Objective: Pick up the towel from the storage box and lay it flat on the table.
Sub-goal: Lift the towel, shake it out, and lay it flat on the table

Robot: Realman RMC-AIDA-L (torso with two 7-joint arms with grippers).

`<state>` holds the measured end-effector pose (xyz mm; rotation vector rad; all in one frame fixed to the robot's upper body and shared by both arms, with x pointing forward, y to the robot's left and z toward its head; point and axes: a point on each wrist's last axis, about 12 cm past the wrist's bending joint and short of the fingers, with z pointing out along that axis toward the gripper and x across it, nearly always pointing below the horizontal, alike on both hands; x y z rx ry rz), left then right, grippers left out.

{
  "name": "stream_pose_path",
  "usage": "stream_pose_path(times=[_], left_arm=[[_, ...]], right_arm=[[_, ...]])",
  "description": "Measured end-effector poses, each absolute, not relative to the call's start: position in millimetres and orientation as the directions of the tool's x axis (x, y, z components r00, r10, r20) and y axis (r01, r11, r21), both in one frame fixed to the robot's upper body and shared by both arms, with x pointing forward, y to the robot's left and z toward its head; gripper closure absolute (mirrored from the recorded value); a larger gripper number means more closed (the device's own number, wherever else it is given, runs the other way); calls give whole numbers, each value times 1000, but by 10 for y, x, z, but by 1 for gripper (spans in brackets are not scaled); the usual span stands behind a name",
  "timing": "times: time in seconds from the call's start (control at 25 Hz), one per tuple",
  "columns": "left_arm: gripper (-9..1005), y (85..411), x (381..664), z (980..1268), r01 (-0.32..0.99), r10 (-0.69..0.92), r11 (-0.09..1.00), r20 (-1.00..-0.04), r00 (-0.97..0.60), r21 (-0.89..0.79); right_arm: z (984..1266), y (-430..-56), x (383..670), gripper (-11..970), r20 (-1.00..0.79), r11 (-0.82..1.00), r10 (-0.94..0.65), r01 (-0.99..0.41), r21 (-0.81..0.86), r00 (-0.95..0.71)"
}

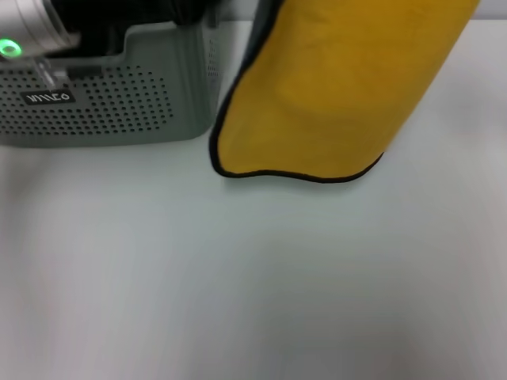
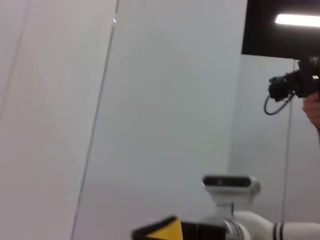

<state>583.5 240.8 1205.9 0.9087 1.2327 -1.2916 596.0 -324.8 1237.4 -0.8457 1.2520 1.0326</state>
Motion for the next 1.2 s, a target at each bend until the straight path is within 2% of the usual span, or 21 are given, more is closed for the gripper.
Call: stream_pose_path(times=[0.28, 0.72, 0.92, 1.04, 1.2], left_arm=[[974, 2536, 5867, 12166, 978, -183, 144, -975, -122, -150], [966, 2439, 5953, 12201, 979, -141, 144, -983, -122, -142], [962, 2522, 5848, 12141, 985, -97, 101, -987, -129, -139], [960, 2705, 5667, 12121, 993, -91, 28, -989, -115, -118], [956, 2927, 5462, 12086, 994, -74, -26, -991, -110, -108]], right_arm=[[12352, -3374, 5882, 947, -988, 339, 150, -936, 92, -43], [12398, -3326, 5973, 947, -991, 375, 134, -926, 48, 3], [12243, -3308, 5703, 947, -988, 292, 154, -954, 65, -20], [12156, -3314, 5441, 947, -987, 249, 158, -966, 64, -25], [12174, -3306, 5093, 947, -986, 204, 167, -978, 46, -12]])
